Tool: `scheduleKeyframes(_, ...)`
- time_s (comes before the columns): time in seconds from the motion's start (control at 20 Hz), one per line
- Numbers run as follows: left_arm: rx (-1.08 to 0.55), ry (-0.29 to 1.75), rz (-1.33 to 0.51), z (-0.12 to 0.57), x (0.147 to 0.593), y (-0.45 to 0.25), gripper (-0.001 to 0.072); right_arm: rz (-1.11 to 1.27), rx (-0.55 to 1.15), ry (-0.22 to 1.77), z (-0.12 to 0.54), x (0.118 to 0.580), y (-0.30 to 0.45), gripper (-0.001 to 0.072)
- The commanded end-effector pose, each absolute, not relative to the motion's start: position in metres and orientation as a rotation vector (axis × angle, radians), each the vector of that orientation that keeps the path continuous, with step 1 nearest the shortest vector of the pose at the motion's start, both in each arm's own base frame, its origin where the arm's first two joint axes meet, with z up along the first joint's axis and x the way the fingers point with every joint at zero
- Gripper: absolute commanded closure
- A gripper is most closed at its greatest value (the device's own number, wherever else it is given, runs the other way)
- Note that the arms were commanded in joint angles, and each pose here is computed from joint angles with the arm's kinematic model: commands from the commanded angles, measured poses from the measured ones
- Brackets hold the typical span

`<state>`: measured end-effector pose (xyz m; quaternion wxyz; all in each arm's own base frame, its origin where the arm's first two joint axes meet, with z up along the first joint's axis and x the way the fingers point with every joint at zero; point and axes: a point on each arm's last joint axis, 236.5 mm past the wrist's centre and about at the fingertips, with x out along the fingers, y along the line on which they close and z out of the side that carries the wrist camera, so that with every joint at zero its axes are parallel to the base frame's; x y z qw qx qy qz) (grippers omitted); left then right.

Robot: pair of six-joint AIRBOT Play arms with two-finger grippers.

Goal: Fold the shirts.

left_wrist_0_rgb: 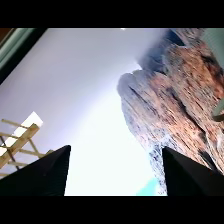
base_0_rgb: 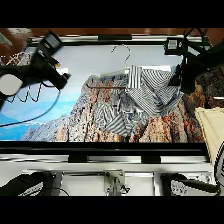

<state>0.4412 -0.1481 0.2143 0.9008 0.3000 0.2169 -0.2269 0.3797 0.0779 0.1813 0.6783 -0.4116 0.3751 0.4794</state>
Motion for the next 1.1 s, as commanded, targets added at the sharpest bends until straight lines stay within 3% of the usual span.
scheduleKeyframes(0.0,0.324,0.429,-0.269,0.262,0.452,-0.094,0.0043,1.037,-0.903,0.828,0.196,0.373,0.079,0.0637)
scheduleKeyframes(0.05,0.206,0.457,-0.199,0.263,0.45,-0.072,0.0058,1.025,-0.889,0.822,0.201,0.37,0.081,0.0637)
scheduleKeyframes(0.15,0.059,0.577,-0.095,0.243,0.439,-0.032,0.0247,1.013,-0.836,0.798,0.215,0.361,0.089,0.0638)
scheduleKeyframes(0.35,-0.245,0.745,-0.151,0.19,0.422,-0.032,0.0233,0.996,-0.635,0.788,0.243,0.335,0.112,0.0638)
scheduleKeyframes(0.45,-0.411,0.825,-0.249,0.158,0.413,-0.068,0.0101,0.976,-0.578,0.785,0.253,0.329,0.117,0.0638)
scheduleKeyframes(0.5,-0.479,0.866,-0.325,0.142,0.405,-0.094,0.0091,0.958,-0.551,0.793,0.255,0.327,0.117,0.0638)
scheduleKeyframes(0.7,-0.619,0.918,-0.517,0.093,0.377,-0.19,0.0098,0.934,-0.503,0.814,0.258,0.324,0.119,0.0638)
scheduleKeyframes(1.05,-0.735,0.946,-0.613,0.068,0.355,-0.292,0.0116,0.942,-0.547,0.845,0.251,0.317,0.135,0.0638)
